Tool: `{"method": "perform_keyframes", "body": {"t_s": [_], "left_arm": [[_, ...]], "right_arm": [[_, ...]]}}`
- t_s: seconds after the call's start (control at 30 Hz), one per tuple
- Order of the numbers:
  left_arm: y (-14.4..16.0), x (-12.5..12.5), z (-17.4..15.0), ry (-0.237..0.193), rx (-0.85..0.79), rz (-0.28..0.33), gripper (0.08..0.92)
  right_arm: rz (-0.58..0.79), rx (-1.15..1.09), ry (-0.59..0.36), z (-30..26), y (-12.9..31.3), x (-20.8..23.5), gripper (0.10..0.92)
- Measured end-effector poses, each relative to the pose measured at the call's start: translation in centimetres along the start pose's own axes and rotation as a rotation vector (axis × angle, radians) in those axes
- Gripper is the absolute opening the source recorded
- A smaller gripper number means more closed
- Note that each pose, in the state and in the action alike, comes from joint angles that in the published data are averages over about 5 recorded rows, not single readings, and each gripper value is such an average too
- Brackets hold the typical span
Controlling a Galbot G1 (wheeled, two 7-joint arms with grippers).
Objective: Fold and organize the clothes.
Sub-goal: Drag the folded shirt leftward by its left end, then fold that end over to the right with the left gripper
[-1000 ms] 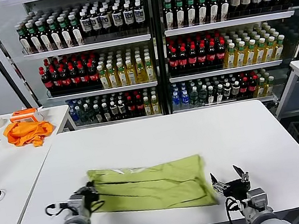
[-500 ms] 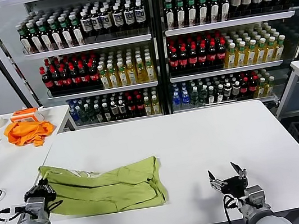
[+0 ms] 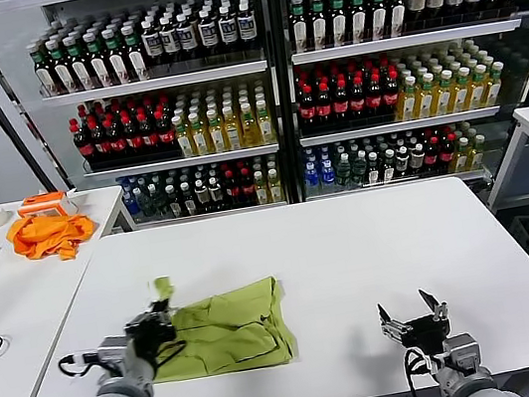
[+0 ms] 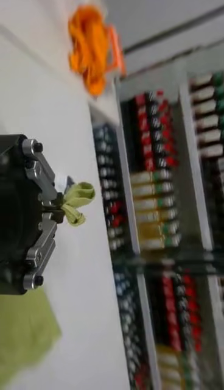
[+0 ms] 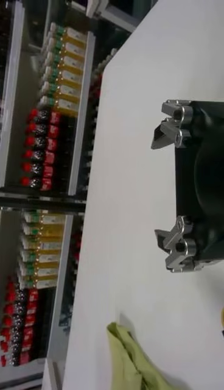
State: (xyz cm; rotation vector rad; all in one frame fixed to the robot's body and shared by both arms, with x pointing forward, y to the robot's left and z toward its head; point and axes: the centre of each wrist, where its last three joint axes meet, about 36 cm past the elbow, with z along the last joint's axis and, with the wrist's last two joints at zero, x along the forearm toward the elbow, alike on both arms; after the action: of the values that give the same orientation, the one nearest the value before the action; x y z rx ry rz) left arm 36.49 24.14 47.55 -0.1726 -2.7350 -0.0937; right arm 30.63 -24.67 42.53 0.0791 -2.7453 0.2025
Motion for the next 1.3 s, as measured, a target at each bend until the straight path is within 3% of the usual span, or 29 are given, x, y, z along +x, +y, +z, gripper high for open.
{"method": "perform_keyframes", "body": {"t_s": [0.4, 0.73, 0.83, 1.03, 1.2, 1.3], "left_arm": [[-4.4, -1.5, -0.3, 0.014, 0.110, 0.154, 0.098], [-6.6, -3.4, 0.2, 0.049, 0.144, 0.198, 0.101], [-7.2, -4.3, 0.5, 0.065, 0.157, 0.203, 0.145], [-9.0, -5.3, 1.0, 0.078, 0.213, 0.246, 0.313], [-10.1, -5.0, 0.2, 0.024, 0.275, 0.291, 0.460], [-9.3, -4.6, -0.4, -0.024, 0.288, 0.282, 0.546]], "right_arm": [[0.017, 0.010, 0.008, 0.3, -0.1, 0.0, 0.823], [0.014, 0.012, 0.015, 0.6, 0.1, -0.1, 0.823], [0.010, 0.012, 0.014, 0.5, 0.1, -0.2, 0.823], [0.005, 0.013, 0.010, 0.4, 0.4, -0.3, 0.823], [0.002, 0.016, 0.006, 0.1, 0.2, -0.1, 0.823], [0.002, 0.014, -0.001, 0.0, 0.1, -0.2, 0.823]]}}
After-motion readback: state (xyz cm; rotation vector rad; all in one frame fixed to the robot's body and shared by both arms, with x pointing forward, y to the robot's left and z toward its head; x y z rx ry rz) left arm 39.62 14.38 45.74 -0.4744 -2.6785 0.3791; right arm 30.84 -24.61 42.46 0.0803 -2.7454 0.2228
